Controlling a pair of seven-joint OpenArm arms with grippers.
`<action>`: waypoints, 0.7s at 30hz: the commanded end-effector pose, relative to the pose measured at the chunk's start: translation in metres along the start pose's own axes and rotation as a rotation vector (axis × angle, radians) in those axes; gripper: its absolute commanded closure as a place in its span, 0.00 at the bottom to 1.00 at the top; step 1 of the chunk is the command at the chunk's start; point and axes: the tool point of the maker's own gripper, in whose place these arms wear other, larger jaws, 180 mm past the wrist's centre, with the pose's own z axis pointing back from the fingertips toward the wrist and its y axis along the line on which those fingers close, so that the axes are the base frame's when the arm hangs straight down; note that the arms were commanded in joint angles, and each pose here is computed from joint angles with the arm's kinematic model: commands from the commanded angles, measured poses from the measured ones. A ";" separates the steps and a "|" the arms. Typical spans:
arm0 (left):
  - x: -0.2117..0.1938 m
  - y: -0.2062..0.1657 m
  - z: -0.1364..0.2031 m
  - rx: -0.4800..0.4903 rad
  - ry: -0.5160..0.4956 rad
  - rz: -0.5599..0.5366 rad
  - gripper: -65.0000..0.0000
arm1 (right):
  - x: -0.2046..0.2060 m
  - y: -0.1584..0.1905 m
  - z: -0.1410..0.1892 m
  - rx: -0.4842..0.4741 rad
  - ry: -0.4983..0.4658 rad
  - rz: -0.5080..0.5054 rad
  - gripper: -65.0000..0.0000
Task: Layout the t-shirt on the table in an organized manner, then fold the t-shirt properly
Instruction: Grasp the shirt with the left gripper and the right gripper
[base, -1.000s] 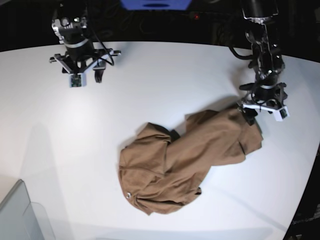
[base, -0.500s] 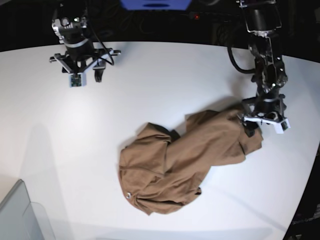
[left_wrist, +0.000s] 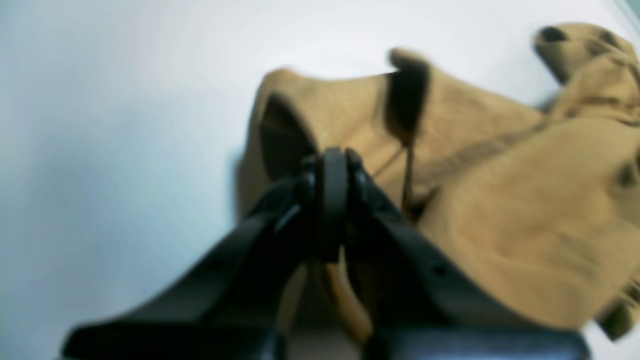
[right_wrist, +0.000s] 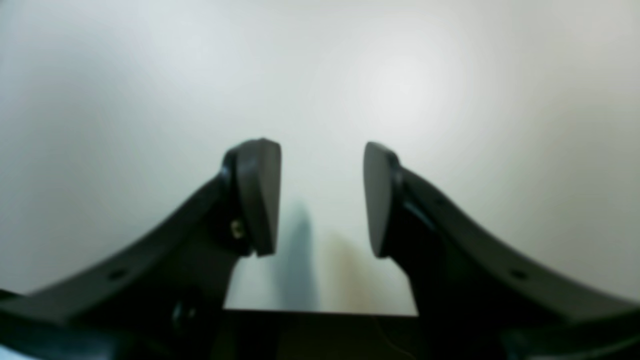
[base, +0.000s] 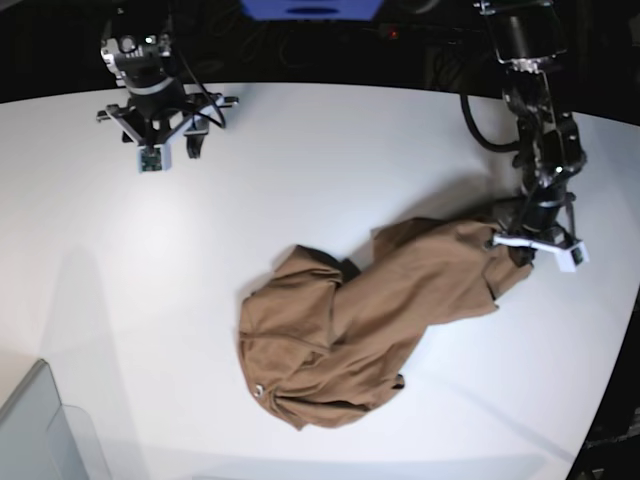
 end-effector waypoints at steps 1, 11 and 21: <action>0.032 0.012 0.013 0.028 -0.092 -0.009 1.00 | 0.017 -0.001 0.000 -0.003 -0.056 0.005 0.57; 0.075 0.087 0.092 0.140 -0.187 0.148 0.99 | 0.084 0.008 -0.012 0.020 -0.219 0.002 0.57; 0.054 0.116 0.103 0.208 -0.121 0.221 0.99 | 0.137 0.121 0.002 0.305 -0.355 0.056 0.51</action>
